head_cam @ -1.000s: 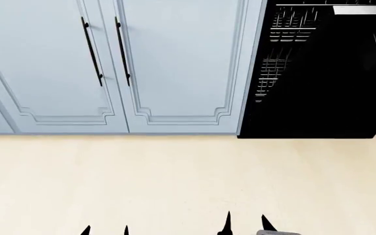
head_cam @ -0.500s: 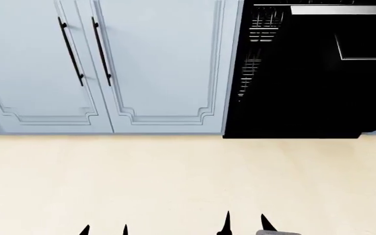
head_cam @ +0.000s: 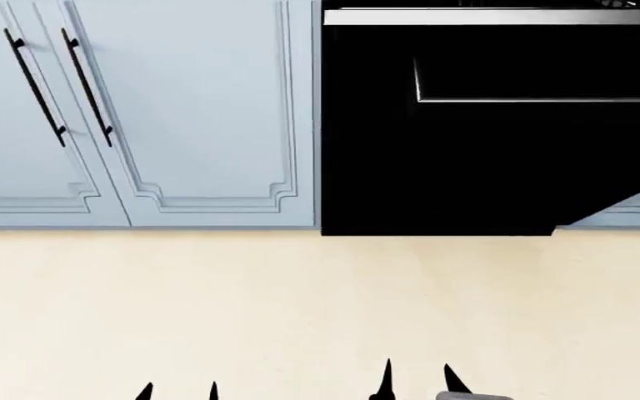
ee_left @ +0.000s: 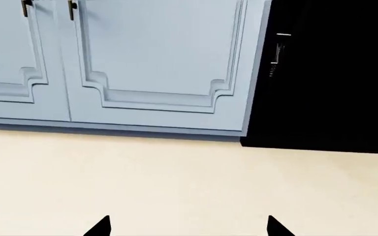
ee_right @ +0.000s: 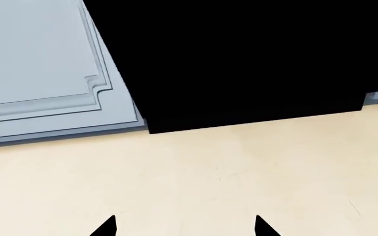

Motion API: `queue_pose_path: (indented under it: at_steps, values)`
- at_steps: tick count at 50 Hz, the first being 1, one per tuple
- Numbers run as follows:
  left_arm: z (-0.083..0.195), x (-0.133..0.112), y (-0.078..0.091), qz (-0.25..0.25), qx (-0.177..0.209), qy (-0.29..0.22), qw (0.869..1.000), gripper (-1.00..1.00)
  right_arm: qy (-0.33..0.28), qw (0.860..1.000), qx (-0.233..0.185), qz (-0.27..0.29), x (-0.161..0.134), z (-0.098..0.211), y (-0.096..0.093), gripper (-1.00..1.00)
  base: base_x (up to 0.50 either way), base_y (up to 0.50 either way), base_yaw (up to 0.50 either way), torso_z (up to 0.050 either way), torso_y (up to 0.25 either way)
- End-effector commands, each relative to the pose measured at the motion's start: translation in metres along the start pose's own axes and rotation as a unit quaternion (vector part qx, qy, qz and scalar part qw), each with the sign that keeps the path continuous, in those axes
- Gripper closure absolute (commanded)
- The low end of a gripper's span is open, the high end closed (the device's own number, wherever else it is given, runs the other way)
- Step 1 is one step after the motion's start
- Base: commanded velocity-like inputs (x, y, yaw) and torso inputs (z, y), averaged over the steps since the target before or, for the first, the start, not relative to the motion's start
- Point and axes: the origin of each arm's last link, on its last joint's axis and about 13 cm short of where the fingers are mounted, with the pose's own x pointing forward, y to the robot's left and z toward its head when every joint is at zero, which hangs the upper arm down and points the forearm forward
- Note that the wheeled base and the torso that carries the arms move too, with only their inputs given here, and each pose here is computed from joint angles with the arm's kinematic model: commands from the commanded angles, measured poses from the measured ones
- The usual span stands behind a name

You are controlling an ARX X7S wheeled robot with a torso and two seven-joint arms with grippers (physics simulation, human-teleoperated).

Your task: Close the dishwasher door

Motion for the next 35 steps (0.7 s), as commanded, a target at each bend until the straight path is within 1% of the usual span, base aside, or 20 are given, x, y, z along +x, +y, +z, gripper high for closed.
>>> queue_pose_path:
  at_steps: [1,22,35]
  values:
    - [0.0000,0.0000,0.0000,0.000,0.000,-0.001,1.000,-1.00,-0.007,1.000,0.002,0.006,0.0003,-0.0001,0.0000,-1.00,0.00,-0.50,0.00,0.000,0.000]
    - [0.0000,0.0001,0.0000,0.000,0.000,-0.002,1.000,-1.00,-0.016,1.000,0.004,0.017,0.0007,-0.0003,0.0000,-1.00,0.16,-0.48,0.00,0.000,0.000]
    - [0.0000,0.0001,0.0000,0.000,-0.001,-0.002,1.000,-1.00,-0.014,1.000,0.006,0.018,0.0006,-0.0002,0.0000,-1.00,0.02,-0.50,0.00,0.000,0.000]
